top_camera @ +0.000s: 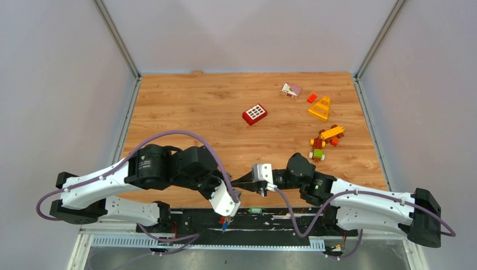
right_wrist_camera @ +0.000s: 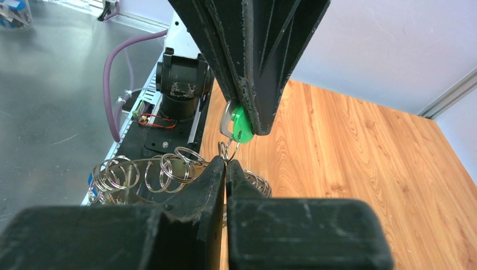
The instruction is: Remove the keys from the keyring
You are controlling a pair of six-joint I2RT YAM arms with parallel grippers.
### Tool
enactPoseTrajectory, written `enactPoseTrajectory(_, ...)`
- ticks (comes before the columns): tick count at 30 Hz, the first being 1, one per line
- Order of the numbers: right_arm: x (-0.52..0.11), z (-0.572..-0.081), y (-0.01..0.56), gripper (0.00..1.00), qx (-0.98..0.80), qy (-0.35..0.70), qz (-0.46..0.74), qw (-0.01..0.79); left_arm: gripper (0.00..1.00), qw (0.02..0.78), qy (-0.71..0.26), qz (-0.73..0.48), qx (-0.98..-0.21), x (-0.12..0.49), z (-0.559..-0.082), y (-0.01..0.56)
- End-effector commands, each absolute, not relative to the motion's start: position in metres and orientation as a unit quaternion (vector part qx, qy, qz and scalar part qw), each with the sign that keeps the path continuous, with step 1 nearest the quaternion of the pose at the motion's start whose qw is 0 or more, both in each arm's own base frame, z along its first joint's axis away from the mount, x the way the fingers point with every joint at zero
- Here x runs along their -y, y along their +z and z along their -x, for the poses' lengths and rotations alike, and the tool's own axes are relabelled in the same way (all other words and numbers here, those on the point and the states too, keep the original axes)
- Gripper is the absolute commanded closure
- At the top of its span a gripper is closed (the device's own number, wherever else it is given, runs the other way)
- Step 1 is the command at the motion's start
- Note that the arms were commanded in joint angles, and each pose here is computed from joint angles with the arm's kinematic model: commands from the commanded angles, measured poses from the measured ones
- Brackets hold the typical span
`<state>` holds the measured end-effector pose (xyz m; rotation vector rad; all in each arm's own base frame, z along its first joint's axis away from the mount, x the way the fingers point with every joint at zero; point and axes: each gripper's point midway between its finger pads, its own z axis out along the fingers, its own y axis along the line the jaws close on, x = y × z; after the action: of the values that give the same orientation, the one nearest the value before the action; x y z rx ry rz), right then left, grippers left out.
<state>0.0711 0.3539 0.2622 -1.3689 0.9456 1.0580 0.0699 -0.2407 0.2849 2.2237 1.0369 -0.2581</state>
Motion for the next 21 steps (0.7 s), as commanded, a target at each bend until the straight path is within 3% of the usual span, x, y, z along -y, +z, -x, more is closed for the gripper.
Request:
enactPoseTrajectory(1, -0.349, -0.075, 0.271, 1.00, -0.406, 0.448, 0.559, 0.567, 1.00, 0.410, -0.102, -0.815, -0.396, 0.247, -0.078, 0.319)
enactPoseTrajectory(21, -0.325, -0.094, 0.299, 1.00, -0.429, 0.440, 0.468, 0.635, 1.00, 0.472, -0.106, -0.765, -0.425, 0.238, -0.087, 0.328)
